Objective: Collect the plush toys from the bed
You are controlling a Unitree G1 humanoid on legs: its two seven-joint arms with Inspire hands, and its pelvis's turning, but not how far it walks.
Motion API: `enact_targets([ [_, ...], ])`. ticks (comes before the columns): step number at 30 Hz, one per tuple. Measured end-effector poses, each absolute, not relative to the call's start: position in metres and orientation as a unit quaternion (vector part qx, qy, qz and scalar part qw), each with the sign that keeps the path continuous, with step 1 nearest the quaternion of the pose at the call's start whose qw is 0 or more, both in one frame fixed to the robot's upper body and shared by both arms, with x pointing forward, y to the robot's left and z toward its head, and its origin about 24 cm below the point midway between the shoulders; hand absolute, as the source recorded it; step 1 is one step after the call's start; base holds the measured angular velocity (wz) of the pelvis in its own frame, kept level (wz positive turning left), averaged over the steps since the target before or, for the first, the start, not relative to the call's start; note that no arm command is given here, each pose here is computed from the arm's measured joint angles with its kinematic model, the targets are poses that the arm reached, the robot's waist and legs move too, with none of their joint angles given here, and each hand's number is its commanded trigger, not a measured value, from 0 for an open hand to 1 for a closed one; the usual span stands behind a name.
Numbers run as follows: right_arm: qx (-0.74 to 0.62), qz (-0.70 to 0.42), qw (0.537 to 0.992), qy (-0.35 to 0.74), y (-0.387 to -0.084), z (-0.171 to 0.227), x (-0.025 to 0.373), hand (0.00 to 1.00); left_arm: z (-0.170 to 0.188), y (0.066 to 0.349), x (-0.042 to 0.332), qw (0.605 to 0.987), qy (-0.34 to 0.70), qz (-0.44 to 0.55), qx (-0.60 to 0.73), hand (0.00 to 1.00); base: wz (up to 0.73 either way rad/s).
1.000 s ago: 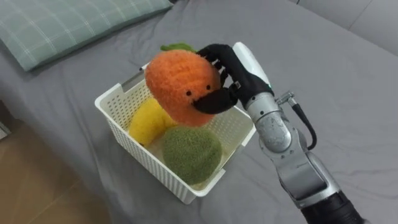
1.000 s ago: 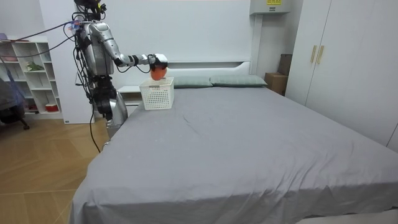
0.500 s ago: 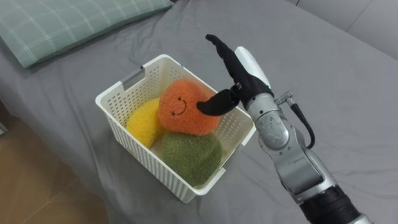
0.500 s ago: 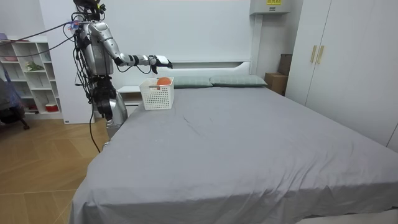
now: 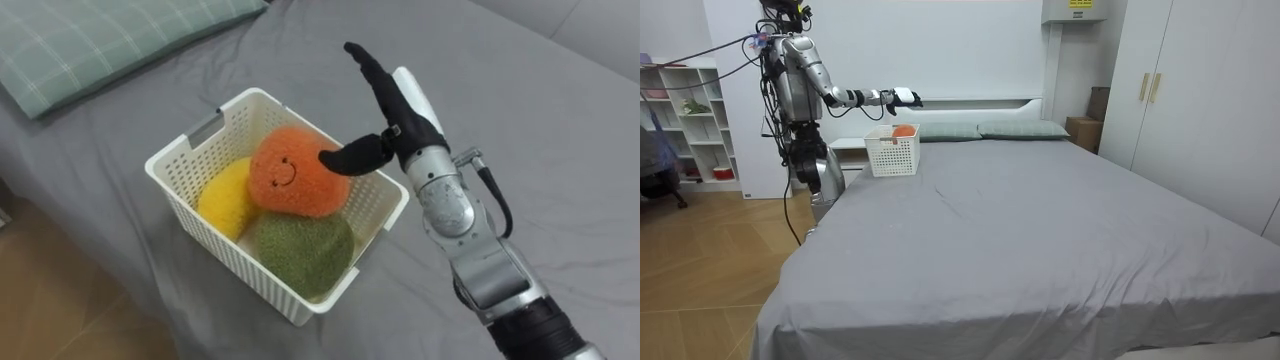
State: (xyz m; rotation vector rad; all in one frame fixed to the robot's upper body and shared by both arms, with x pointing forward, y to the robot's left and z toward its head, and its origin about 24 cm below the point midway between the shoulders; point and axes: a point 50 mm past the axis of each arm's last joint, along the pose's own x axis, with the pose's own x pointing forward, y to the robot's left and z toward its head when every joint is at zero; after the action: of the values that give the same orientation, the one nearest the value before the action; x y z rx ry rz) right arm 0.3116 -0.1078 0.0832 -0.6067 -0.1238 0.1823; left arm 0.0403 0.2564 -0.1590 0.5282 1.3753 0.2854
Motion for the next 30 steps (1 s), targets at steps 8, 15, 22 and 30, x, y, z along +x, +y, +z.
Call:
enact_targets([
  [8,-0.309,0.054,0.948,-0.058,-0.121,0.083,0.315,0.00,-0.157,0.257,0.047,0.741,0.613,0.138,0.236,0.00,0.00],
  [15,-0.317,0.028,0.945,-0.072,-0.135,0.094,0.317,0.00,-0.156,0.259,0.046,0.737,0.612,0.151,0.243,0.00,-0.04],
  [22,-0.296,-0.004,0.949,-0.105,-0.144,0.112,0.315,0.00,-0.156,0.258,0.048,0.741,0.609,0.150,0.241,0.00,-0.09],
  [30,-0.287,-0.035,0.952,-0.103,-0.164,0.112,0.308,0.00,-0.154,0.259,0.057,0.750,0.596,0.152,0.243,0.00,-0.11],
])
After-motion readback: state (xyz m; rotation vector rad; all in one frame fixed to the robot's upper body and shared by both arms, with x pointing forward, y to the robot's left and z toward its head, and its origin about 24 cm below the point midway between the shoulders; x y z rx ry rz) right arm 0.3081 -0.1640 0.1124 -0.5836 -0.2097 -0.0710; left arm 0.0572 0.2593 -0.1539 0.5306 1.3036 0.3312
